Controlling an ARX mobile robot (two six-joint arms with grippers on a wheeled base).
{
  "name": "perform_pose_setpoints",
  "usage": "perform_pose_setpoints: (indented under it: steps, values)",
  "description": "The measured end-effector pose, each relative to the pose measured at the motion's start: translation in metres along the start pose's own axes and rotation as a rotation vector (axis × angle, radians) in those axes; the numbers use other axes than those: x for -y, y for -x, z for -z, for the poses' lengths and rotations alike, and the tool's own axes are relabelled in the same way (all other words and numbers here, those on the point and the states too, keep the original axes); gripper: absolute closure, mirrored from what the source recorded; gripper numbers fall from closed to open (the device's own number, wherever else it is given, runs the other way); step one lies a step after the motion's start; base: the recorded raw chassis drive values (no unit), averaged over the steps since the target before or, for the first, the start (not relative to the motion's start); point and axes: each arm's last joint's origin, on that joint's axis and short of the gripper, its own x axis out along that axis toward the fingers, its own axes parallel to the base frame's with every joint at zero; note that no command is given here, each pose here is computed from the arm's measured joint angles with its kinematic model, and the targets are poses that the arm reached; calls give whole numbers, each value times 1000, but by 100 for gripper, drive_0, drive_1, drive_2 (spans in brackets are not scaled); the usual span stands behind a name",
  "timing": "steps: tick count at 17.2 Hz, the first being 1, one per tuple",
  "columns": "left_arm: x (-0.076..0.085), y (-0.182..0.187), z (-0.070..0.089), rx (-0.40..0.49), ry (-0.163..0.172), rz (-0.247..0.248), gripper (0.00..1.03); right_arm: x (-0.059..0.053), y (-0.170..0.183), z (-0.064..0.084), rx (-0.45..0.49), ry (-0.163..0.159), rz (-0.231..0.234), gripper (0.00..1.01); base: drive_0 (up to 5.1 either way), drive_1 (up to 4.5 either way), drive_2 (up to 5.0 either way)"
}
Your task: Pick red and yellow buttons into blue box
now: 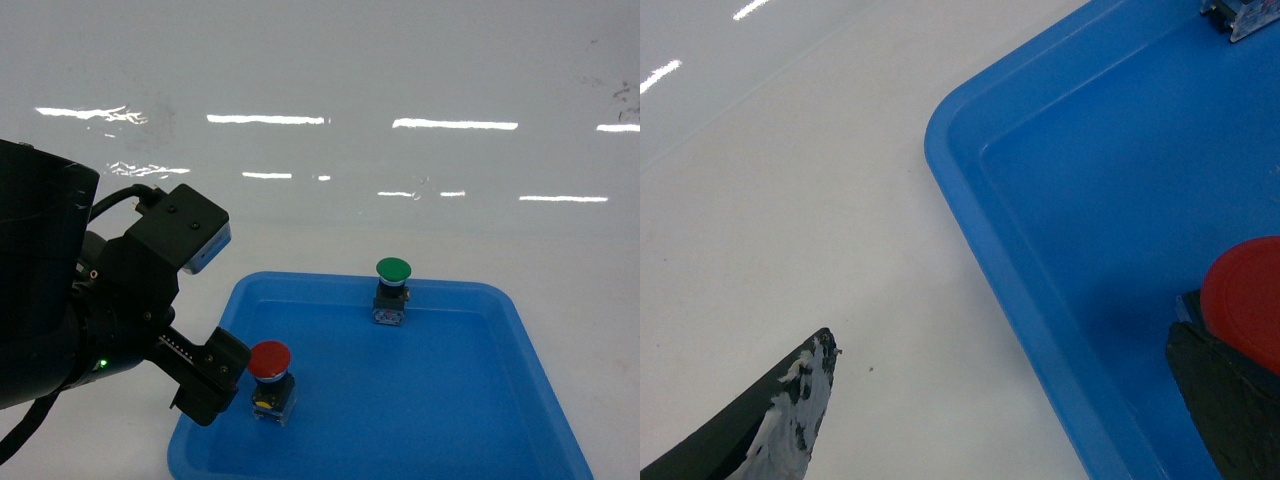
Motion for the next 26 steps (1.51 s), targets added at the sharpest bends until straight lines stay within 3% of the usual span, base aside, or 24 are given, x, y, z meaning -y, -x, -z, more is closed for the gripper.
perform_pose_setpoints:
  steps: [1,2,3,8,14,22,26]
  values:
    - [4,6,-2,3,-4,14,5,0,0,0,0,0,0,73,0,0,0]
    - [9,23,-19,53,-6,57,5,0,0,0,0,0,0,73,0,0,0]
    - [11,25,-23,55,6,85,5,0,0,0,0,0,0,73,0,0,0]
    - [21,15,-23,27,69,147,5,0,0,0,0,0,0,73,0,0,0]
    - [31,0,-24,1,104,153,5,0,0,0,0,0,0,73,0,0,0]
    - [47,-21,-16,-51,114,160,5,0,0,0,0,0,0,73,0,0,0]
    - [53,-35,-2,-110,118,139,5,0,0,0,0,0,0,73,0,0,0]
